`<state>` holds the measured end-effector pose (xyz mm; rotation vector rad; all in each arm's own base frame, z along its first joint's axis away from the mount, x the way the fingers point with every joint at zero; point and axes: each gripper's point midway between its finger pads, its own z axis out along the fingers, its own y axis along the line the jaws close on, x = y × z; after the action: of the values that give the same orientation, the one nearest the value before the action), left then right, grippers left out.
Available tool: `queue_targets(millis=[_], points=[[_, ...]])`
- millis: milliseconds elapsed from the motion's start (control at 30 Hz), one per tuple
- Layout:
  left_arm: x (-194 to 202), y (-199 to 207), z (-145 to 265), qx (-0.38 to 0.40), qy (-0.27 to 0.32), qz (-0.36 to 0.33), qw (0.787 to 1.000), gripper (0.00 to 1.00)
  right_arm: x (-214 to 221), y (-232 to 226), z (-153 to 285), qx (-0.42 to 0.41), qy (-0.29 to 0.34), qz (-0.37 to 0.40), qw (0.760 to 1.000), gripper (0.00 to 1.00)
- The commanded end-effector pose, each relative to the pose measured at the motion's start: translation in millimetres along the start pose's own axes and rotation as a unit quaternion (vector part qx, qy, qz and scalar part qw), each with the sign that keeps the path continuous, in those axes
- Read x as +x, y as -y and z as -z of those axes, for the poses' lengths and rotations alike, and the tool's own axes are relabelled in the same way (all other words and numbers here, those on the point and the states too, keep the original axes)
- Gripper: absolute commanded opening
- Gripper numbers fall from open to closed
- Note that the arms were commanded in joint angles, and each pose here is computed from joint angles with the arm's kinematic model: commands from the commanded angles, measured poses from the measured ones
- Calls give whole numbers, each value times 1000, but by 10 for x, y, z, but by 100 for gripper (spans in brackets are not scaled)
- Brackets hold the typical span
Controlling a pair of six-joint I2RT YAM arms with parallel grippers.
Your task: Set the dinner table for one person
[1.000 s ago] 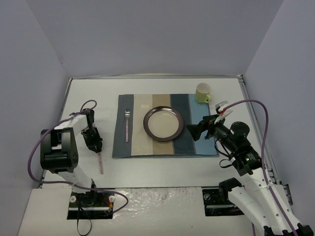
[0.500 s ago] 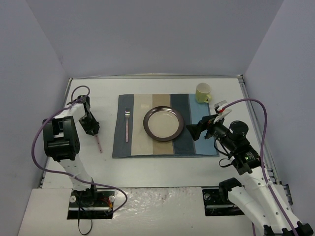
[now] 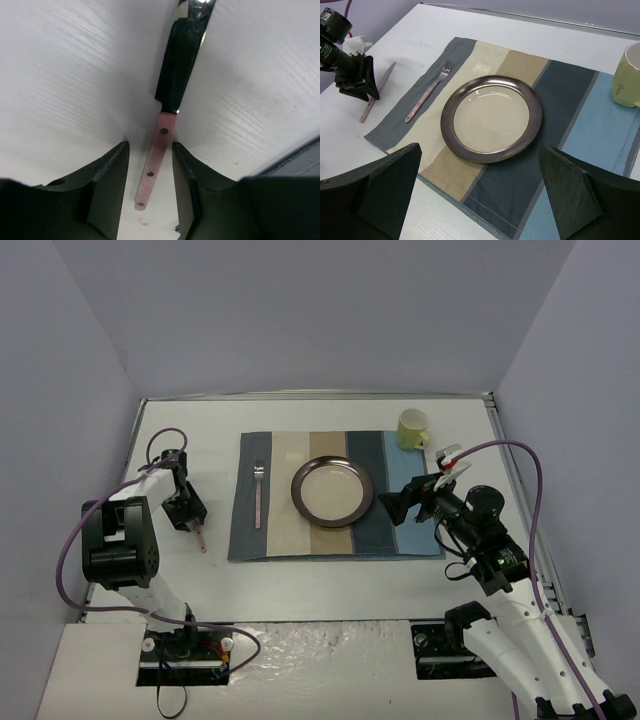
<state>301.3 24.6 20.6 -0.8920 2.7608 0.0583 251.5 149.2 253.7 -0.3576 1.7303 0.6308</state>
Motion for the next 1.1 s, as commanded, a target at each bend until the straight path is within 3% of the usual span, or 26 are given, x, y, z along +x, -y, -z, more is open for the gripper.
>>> queue_targets(millis=[0,133,267,400,633,833,967,1067], points=[[-12,98,65,17,23,-5,1000,33,-218,-53,7,-8,38,12,999,100],[37,103,37,12,17,-12,1000,29,-219,-61,17,-10,39,12,999,100],[55,98,70,9,20,-13,1000,11,-229,-55,38,-6,42,13,999,100],[41,119,270,5,38,-30,999,0,-271,-71,57,-7,47,13,999,100],[-33,516,1071,35,109,-69,991,0,-416,-120,104,-11,60,7,998,100],[214,1478,1902,140,159,-122,970,0,-671,-177,229,-6,87,1,996,100],[588,2232,2367,228,173,-155,946,0,-880,-205,394,6,112,8,994,100],[826,2714,2435,267,166,-163,935,0,-976,-198,505,18,126,13,992,100]])
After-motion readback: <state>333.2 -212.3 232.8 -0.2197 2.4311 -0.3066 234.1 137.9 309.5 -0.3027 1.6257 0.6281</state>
